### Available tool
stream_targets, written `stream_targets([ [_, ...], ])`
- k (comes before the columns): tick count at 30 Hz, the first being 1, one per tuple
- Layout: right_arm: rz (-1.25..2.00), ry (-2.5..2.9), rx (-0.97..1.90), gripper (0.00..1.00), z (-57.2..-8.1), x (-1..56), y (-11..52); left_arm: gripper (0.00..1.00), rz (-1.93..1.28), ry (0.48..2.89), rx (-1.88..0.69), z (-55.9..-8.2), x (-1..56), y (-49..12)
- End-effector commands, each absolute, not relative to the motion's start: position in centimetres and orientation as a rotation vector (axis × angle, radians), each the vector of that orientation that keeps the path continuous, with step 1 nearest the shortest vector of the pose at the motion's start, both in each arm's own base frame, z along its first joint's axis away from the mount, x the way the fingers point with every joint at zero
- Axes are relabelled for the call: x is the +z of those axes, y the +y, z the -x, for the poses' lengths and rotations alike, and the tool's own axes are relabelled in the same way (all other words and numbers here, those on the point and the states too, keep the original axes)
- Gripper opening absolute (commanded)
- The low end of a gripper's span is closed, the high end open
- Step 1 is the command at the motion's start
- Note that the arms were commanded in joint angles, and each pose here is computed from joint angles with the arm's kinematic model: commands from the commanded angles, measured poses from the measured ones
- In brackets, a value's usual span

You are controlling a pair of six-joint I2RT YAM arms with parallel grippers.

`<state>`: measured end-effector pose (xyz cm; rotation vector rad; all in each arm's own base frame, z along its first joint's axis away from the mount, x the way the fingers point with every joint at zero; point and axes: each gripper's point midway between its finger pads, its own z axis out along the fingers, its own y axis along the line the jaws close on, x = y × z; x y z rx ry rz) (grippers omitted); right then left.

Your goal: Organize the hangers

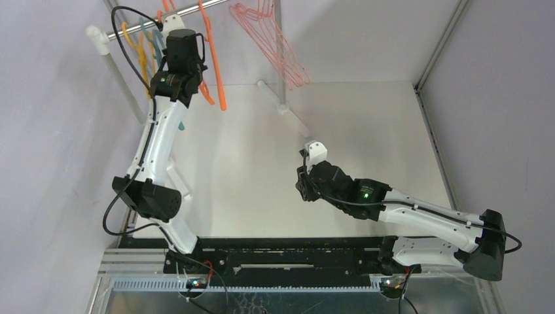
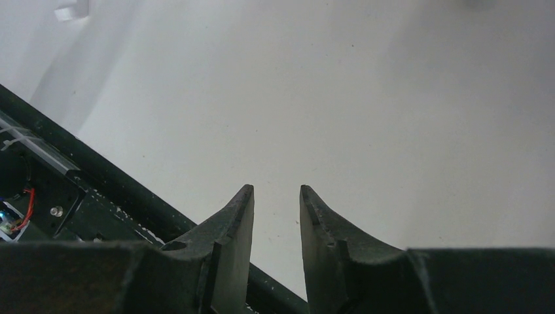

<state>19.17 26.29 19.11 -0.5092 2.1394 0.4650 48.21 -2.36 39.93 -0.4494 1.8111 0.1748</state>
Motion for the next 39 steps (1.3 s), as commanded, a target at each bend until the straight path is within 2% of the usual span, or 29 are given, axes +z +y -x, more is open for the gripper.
stream_targets([
  [1,0.460,2.114,0.502,0.41,-19.7,21.0,26.9,0.09,0.458,1.895,0.133,-47.6,36.1,-2.8],
  [3,0.457,2.117,0.484,0.48,-19.8,20.8,26.7,0.24,0.457,1.872,0.111,-47.2,36.2,-2.9],
  [6,0.450,2.111,0.471,0.78,-19.8,20.7,26.5,0.54,0.450,1.812,0.080,-46.2,37.3,-2.8],
  [7,0.449,2.106,0.476,0.88,-19.8,20.7,26.5,0.59,0.446,1.795,0.075,-45.8,37.7,-2.7],
  [9,0.443,2.095,0.482,0.97,-19.8,20.9,26.4,0.69,0.441,1.767,0.076,-45.0,38.6,-2.4],
  [13,0.442,2.074,0.495,1.00,-19.8,21.3,26.4,0.83,0.434,1.729,0.065,-43.4,40.3,-2.1],
  [16,0.449,2.075,0.488,1.00,-19.8,21.1,26.3,0.99,0.434,1.708,0.044,-42.2,41.2,-2.0],
  [31,0.437,1.992,0.558,1.00,-18.9,21.7,25.6,0.99,0.352,1.678,-0.040,-35.3,41.9,-4.4],
  [39,0.392,1.990,0.561,1.00,-18.3,20.6,24.2,0.99,0.317,1.690,-0.036,-32.3,40.4,-5.5],
])
